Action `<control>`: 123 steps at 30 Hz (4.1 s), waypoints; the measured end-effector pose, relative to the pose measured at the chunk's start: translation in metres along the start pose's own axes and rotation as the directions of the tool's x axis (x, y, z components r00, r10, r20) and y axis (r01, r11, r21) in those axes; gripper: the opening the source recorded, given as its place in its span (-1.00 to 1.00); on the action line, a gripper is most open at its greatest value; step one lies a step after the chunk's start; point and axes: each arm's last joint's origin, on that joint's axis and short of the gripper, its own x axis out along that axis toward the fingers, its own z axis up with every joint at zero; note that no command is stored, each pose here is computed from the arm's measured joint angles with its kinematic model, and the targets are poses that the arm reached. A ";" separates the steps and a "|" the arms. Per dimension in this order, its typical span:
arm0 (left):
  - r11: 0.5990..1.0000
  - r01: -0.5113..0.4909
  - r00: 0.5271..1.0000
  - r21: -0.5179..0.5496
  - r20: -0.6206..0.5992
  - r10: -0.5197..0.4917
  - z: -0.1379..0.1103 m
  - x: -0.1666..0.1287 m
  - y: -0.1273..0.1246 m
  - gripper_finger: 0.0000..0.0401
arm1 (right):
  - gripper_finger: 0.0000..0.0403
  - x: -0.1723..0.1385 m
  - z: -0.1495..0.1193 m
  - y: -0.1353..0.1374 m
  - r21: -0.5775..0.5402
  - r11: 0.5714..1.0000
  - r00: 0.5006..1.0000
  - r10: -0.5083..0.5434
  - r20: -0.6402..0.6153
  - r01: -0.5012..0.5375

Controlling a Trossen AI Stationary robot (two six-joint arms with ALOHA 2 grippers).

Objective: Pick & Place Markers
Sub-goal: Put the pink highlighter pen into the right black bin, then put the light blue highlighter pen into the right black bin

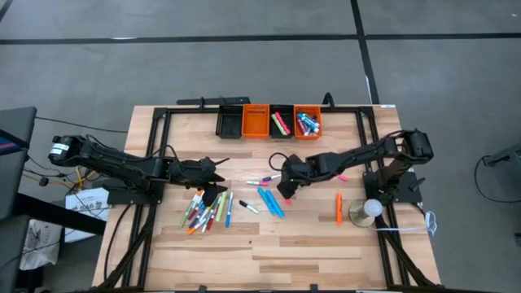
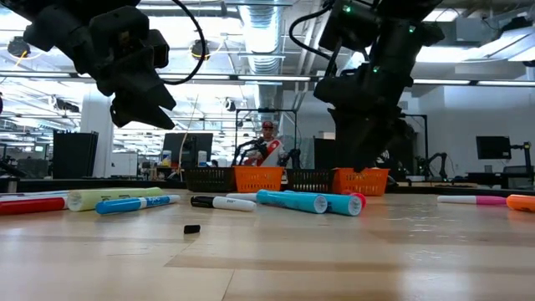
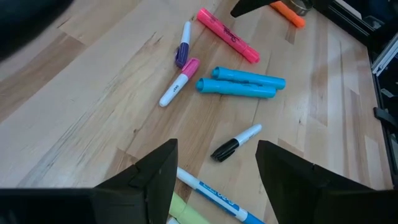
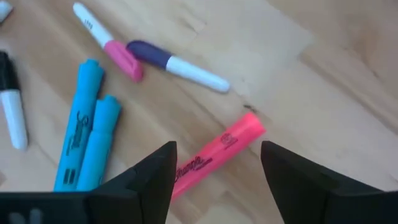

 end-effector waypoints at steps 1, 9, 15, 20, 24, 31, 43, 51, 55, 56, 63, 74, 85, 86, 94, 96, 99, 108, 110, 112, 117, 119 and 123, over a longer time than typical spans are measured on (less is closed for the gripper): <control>1.000 0.000 1.000 0.000 0.000 0.000 0.000 0.000 0.000 0.07 | 0.11 0.000 -0.001 0.001 0.010 1.000 1.000 -0.009 0.011 0.009; 1.000 0.000 1.000 0.000 0.000 0.000 0.000 0.000 0.000 0.07 | 0.06 0.014 -0.006 0.011 0.061 0.997 0.996 -0.049 0.076 0.044; 1.000 0.001 1.000 -0.002 0.001 -0.001 0.000 0.001 0.000 0.07 | 0.03 0.041 -0.017 0.005 0.064 0.987 0.989 -0.148 -0.021 0.149; 1.000 -0.005 1.000 0.003 -0.008 0.005 -0.002 0.003 0.000 0.07 | 0.01 0.054 -0.019 0.005 0.059 0.984 0.985 -0.163 -0.047 0.166; 1.000 -0.002 1.000 0.002 -0.004 0.002 -0.001 0.003 0.000 0.07 | -0.05 0.055 -0.021 0.005 0.034 0.983 0.983 -0.176 -0.059 0.179; 1.000 -0.002 1.000 0.002 -0.004 0.002 -0.001 0.003 0.000 0.07 | -0.32 0.047 -0.024 0.008 -0.046 0.986 0.985 -0.164 -0.054 0.161; 1.000 -0.001 1.000 0.002 -0.003 0.001 -0.001 0.003 0.000 0.07 | -0.74 0.040 -0.029 0.006 -0.135 0.976 0.980 -0.183 -0.072 0.172; 1.000 0.000 1.000 0.001 -0.001 0.000 -0.001 0.003 0.000 0.07 | -0.69 0.022 -0.012 0.003 -0.149 0.968 0.975 -0.214 -0.055 0.204; 1.000 0.001 1.000 0.001 0.000 -0.001 -0.001 0.003 0.000 0.07 | -0.70 0.005 0.017 -0.001 -0.173 0.960 0.974 -0.225 0.000 0.221; 1.000 0.001 1.000 0.001 0.002 -0.001 -0.001 0.003 0.000 0.07 | -0.70 0.001 0.026 -0.002 -0.176 0.961 0.977 -0.215 0.018 0.214; 1.000 0.002 1.000 0.001 0.003 -0.002 0.000 0.003 0.000 0.07 | -0.70 -0.027 0.098 -0.026 -0.197 0.951 0.964 -0.207 0.166 0.238; 1.000 0.003 1.000 0.001 0.003 -0.003 0.000 0.003 0.000 0.07 | -0.70 -0.044 0.178 -0.094 -0.145 0.963 0.907 -0.156 0.391 0.229; 1.000 0.003 1.000 0.001 0.004 -0.003 0.000 0.003 0.000 0.07 | -0.69 -0.035 0.201 -0.116 -0.104 0.983 0.855 -0.076 0.514 0.150; 1.000 0.002 1.000 0.001 0.004 -0.002 0.000 0.003 0.000 0.07 | -0.69 -0.029 0.200 -0.116 -0.105 0.982 0.864 -0.083 0.497 0.155; 1.000 0.003 1.000 0.001 0.004 -0.003 0.000 0.003 0.000 0.07 | -0.69 0.024 0.202 -0.135 -0.064 0.973 0.896 -0.177 0.407 0.221; 1.000 0.003 1.000 0.005 0.004 -0.003 0.000 0.003 0.000 0.07 | -0.69 0.029 0.203 -0.140 -0.056 0.973 0.901 -0.185 0.393 0.224; 1.000 0.001 1.000 0.011 0.005 -0.001 0.000 0.003 0.000 0.07 | -0.66 0.037 0.202 -0.144 -0.056 0.975 0.912 -0.180 0.370 0.215; 0.999 0.001 1.000 0.048 0.006 -0.001 0.000 0.003 0.000 0.07 | -0.34 0.036 0.199 -0.145 -0.066 0.983 0.933 -0.142 0.332 0.173; 0.999 0.002 1.000 0.047 0.008 -0.002 0.000 0.003 0.000 0.07 | -0.28 0.036 0.199 -0.145 -0.071 0.984 0.937 -0.129 0.325 0.160; 0.999 0.002 1.000 0.046 0.008 -0.003 0.000 0.003 0.000 0.07 | -0.23 0.036 0.198 -0.143 -0.081 0.984 0.940 -0.128 0.317 0.161; 0.999 0.002 1.000 0.043 0.008 -0.003 0.000 0.003 0.000 0.07 | -0.18 0.015 0.195 -0.132 -0.120 0.980 0.946 -0.115 0.302 0.158; 0.999 0.002 1.000 0.043 0.009 -0.002 0.001 0.003 0.000 0.07 | -0.19 -0.004 0.193 -0.126 -0.146 0.977 0.947 -0.106 0.303 0.156; 0.999 0.003 1.000 0.043 0.008 -0.003 0.000 0.003 0.000 0.07 | -0.24 -0.051 0.180 -0.113 -0.192 0.971 0.949 -0.081 0.305 0.145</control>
